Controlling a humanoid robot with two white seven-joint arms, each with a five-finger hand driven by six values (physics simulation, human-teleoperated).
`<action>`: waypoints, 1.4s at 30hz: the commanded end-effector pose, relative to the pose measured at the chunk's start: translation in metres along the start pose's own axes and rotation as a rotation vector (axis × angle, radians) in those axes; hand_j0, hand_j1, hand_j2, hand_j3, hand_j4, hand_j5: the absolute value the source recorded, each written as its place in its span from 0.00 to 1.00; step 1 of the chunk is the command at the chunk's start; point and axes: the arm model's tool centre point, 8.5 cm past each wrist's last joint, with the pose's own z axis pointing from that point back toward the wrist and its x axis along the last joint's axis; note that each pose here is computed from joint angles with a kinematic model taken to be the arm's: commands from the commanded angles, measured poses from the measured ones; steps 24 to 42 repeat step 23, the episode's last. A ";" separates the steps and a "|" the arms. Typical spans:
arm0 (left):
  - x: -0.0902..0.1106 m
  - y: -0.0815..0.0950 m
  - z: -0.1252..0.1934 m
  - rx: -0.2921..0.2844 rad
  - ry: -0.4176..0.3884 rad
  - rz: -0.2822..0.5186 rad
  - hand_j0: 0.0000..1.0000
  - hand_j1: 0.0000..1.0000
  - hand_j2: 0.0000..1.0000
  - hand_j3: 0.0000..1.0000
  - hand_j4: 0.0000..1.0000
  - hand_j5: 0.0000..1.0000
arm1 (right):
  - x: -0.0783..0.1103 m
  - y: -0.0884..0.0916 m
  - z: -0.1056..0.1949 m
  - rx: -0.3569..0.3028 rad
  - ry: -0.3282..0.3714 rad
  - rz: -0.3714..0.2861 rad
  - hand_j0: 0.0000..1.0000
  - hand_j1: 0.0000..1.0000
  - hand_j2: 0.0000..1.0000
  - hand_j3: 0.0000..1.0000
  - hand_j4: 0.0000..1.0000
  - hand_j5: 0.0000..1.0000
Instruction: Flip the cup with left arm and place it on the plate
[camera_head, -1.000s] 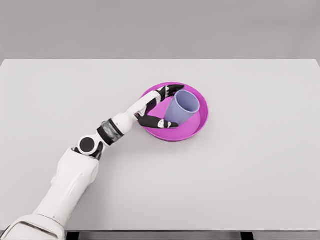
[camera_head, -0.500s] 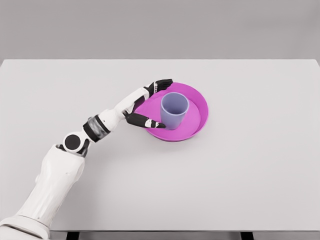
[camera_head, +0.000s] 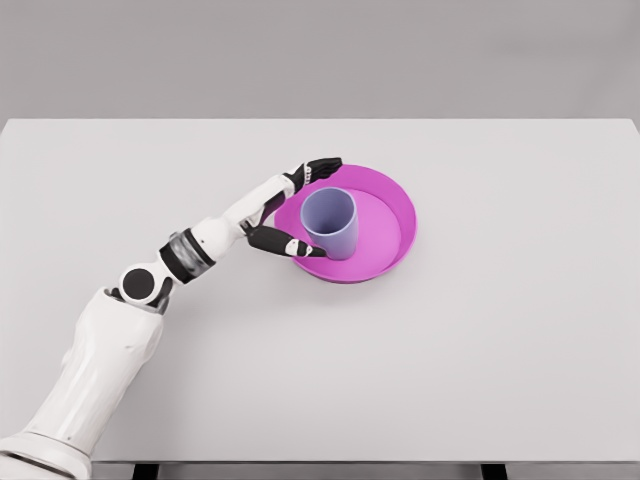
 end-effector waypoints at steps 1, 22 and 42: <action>0.001 0.001 0.000 0.004 -0.004 0.003 1.00 1.00 1.00 1.00 1.00 1.00 | 0.000 0.000 0.000 0.000 0.000 0.000 1.00 1.00 1.00 1.00 1.00 1.00; 0.010 0.125 0.188 0.223 0.298 -0.201 1.00 1.00 1.00 1.00 1.00 1.00 | 0.000 0.000 0.000 0.000 0.000 0.000 1.00 1.00 1.00 1.00 1.00 1.00; 0.010 0.125 0.188 0.223 0.298 -0.201 1.00 1.00 1.00 1.00 1.00 1.00 | 0.000 0.000 0.000 0.000 0.000 0.000 1.00 1.00 1.00 1.00 1.00 1.00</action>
